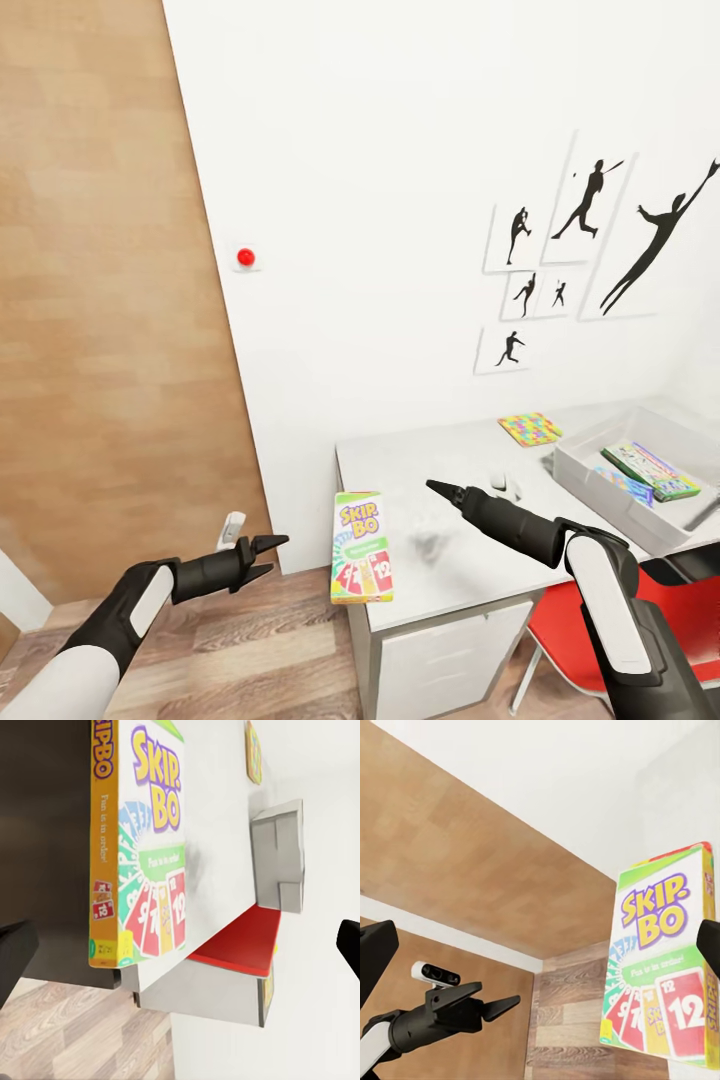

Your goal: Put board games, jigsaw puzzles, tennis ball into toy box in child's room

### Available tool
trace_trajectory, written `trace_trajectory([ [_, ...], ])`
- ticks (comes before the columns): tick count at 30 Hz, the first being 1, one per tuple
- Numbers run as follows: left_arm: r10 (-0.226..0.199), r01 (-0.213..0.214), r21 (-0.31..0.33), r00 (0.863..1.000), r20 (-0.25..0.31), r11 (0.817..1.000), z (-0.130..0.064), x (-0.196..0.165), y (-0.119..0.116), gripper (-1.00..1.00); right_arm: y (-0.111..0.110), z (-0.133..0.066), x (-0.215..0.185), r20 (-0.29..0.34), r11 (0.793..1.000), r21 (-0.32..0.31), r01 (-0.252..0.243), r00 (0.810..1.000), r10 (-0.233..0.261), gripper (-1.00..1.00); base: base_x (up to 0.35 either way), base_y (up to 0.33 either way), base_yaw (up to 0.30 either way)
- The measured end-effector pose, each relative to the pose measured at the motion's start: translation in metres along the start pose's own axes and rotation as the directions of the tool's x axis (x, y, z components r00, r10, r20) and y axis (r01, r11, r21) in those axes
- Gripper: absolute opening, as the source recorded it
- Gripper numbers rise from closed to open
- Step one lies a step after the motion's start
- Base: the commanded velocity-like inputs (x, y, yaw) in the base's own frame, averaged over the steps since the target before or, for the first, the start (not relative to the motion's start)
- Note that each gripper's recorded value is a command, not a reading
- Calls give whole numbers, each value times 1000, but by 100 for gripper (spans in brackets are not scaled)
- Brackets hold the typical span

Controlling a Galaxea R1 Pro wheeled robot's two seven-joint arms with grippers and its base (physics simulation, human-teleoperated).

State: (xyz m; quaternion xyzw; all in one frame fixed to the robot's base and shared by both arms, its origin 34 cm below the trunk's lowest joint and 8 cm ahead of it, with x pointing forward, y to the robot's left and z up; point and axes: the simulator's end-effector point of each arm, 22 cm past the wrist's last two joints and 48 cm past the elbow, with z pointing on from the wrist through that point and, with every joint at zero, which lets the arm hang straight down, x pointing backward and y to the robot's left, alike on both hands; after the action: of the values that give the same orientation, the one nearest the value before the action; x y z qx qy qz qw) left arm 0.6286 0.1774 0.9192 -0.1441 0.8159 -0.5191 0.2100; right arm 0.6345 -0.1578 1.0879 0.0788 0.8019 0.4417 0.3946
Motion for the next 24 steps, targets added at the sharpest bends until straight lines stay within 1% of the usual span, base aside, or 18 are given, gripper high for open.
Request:
trace_trajectory([
  [15,-1,1,5,1000,5,1000,-1,-2,-1,100,0,0,0,-1,1000,-1,0,1000,0,100,0,-2,0],
  [24,-2,2,7,1000,4,1000,3,-4,4,100,-4,4,1,-2,1000,-9,0,1000,0,100,0,0,0],
])
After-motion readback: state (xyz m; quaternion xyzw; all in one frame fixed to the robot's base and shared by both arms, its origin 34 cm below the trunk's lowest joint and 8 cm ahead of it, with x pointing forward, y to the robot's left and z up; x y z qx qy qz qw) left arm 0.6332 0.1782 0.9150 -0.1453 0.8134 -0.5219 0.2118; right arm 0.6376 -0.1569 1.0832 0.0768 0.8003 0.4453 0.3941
